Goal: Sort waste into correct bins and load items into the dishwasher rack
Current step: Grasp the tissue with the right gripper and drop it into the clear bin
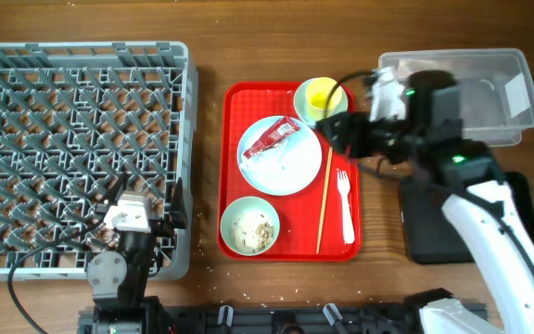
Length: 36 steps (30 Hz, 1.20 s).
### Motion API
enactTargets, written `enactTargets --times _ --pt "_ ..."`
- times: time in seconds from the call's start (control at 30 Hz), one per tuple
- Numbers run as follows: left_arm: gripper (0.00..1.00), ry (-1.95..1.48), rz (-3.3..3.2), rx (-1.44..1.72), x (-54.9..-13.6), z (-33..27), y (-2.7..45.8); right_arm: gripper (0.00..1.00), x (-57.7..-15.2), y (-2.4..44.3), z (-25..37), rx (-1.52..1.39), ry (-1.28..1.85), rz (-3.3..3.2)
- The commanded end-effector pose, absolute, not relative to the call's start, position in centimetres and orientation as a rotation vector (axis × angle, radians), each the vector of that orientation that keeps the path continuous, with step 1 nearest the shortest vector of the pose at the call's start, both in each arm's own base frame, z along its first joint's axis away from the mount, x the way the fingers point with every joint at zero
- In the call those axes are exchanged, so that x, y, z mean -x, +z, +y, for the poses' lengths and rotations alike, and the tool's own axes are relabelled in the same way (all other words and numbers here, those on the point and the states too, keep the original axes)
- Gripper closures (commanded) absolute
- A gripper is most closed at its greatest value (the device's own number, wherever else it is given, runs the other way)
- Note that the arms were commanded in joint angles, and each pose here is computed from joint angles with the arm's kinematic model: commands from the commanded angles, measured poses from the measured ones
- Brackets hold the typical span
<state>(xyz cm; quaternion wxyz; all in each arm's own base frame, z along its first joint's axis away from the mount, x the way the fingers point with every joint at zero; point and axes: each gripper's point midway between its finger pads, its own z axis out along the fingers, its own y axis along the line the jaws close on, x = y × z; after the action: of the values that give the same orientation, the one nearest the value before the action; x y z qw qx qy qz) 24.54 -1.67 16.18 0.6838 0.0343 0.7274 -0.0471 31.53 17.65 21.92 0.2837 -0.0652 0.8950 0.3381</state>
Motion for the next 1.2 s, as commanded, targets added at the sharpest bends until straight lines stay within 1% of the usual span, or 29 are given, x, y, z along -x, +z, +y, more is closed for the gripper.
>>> enactTargets --times 0.0,0.03,0.07,0.1,0.13,0.2,0.27,0.33,0.47,0.5,0.63,0.7,0.83,0.93,0.97,1.07,1.1,1.17 --pt "0.0 -0.1 1.63 -0.096 -24.5 -1.8 16.0 0.31 -30.5 14.4 19.9 -0.009 0.6 2.613" --pt "0.0 -0.1 1.63 -0.096 -24.5 -1.8 16.0 0.33 -30.1 12.9 21.3 0.0 0.585 2.651" --pt "0.0 -0.1 1.629 -0.096 -24.5 -1.8 16.0 0.37 -29.7 10.9 23.2 0.044 0.586 2.691" --pt "0.0 -0.1 1.63 -0.096 -24.5 -1.8 16.0 0.38 -29.6 9.4 24.5 0.056 0.586 2.717" --pt "0.0 -0.1 1.63 -0.096 -24.5 -1.8 16.0 0.43 -29.3 7.0 26.0 0.1 0.578 2.756" --pt "0.0 -0.1 1.63 -0.096 -24.5 -1.8 16.0 0.43 -28.7 3.3 26.7 0.134 0.503 2.819" --pt "0.0 -0.1 1.63 -0.096 -24.5 -1.8 16.0 0.43 -28.6 1.4 26.3 0.14 0.433 2.851" --pt "0.0 -0.1 1.63 -0.096 -24.5 -1.8 16.0 0.43 -29.2 1.2 26.7 0.239 0.432 2.811" --pt "0.0 -0.1 1.63 -0.096 -24.5 -1.8 16.0 0.43 -31.0 1.4 25.1 0.297 0.251 2.725" --pt "0.0 -0.1 1.629 -0.096 -24.5 -1.8 16.0 0.43 -31.2 1.5 25.3 0.336 0.251 2.706" --pt "0.0 -0.1 1.63 -0.096 -24.5 -1.8 16.0 0.43 -31.8 1.9 25.7 0.342 0.268 2.672" --pt "0.0 -0.1 1.63 -0.096 -24.5 -1.8 16.0 0.46 -32.2 1.9 25.9 0.366 0.267 2.652" --pt "0.0 -0.1 1.63 -0.096 -24.5 -1.8 16.0 0.47 -33.7 1.6 24.2 0.331 0.105 2.6" --pt "0.0 -0.1 1.63 -0.096 -24.5 -1.8 16.0 0.45 -34.2 2.0 24.6 0.467 0.085 2.548" --pt "0.0 -0.1 1.63 -0.096 -24.5 -1.8 16.0 0.43 -34.4 2.1 24.9 0.505 0.09 2.527" --pt "0.0 -0.1 1.63 -0.096 -24.5 -1.8 16.0 0.41 -34.1 1.5 26.3 0.603 0.161 2.517" --pt "0.0 -0.1 1.629 -0.096 -24.5 -1.8 16.0 0.42 -33.8 0.0 26.1 0.615 0.146 2.549" --pt "0.0 -0.1 1.63 -0.096 -24.5 -1.8 16.0 0.48 -33.5 -1.0 25.9 0.625 0.135 2.574"
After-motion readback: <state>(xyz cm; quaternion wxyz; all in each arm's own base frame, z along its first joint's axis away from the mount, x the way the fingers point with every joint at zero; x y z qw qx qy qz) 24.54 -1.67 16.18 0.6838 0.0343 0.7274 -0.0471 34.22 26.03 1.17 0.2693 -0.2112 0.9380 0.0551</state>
